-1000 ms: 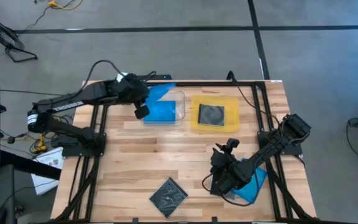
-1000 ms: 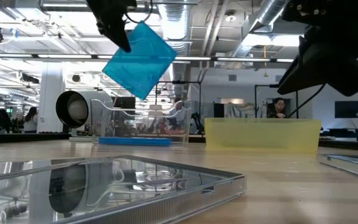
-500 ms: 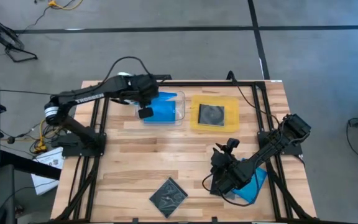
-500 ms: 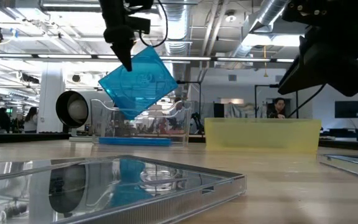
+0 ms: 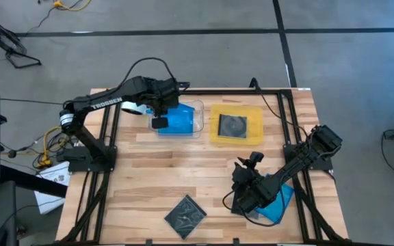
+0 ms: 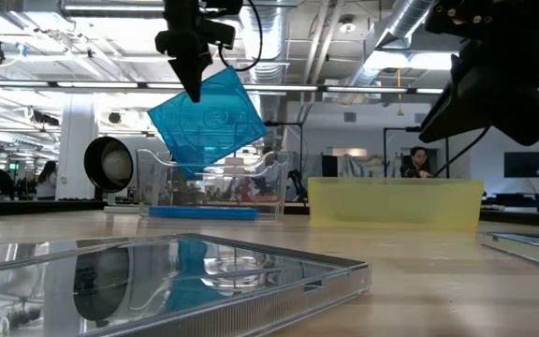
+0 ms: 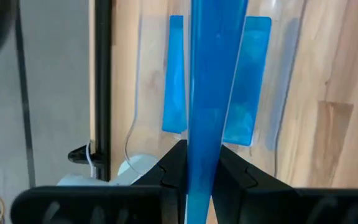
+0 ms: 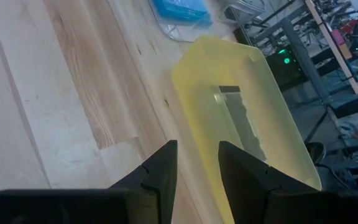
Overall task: Pick & place jewel cases by type
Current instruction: Put the left blue CD case into the transparent bin
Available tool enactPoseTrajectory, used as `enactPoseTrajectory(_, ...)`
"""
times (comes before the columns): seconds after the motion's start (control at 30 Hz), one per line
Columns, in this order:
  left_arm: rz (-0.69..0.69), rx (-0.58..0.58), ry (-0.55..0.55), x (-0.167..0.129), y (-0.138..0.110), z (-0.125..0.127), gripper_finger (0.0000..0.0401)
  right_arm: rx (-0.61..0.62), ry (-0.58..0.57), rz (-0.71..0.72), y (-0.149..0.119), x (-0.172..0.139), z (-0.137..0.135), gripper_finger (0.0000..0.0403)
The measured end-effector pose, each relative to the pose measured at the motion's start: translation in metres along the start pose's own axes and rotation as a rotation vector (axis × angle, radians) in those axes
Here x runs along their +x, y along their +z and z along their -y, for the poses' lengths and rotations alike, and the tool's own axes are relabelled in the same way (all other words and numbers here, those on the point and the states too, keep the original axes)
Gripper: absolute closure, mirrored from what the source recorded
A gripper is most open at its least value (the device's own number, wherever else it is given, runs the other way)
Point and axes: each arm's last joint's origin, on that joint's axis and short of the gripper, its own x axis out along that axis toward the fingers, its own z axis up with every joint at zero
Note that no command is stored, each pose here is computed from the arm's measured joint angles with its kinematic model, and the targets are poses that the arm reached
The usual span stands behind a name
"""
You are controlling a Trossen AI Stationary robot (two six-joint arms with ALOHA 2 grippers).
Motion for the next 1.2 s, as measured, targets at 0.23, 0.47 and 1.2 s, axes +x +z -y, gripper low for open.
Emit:
enactPoseTrajectory(0.23, 0.016, 0.021, -0.037, 0.000, 0.001, 0.003, 0.0362, 0.000, 0.000, 0.000, 0.000, 0.000, 0.000, 0.0292)
enactPoseTrajectory(0.47, 0.027, 0.047, -0.040, -0.002, 0.004, 0.009, 0.0362, 0.000, 0.000, 0.000, 0.000, 0.000, 0.000, 0.0292)
enactPoseTrajectory(1.2, -0.203, 0.179, -0.002, 0.042, 0.017, 0.022, 0.0362, -0.001, 0.000, -0.001, 0.000, 0.000, 0.000, 0.0292)
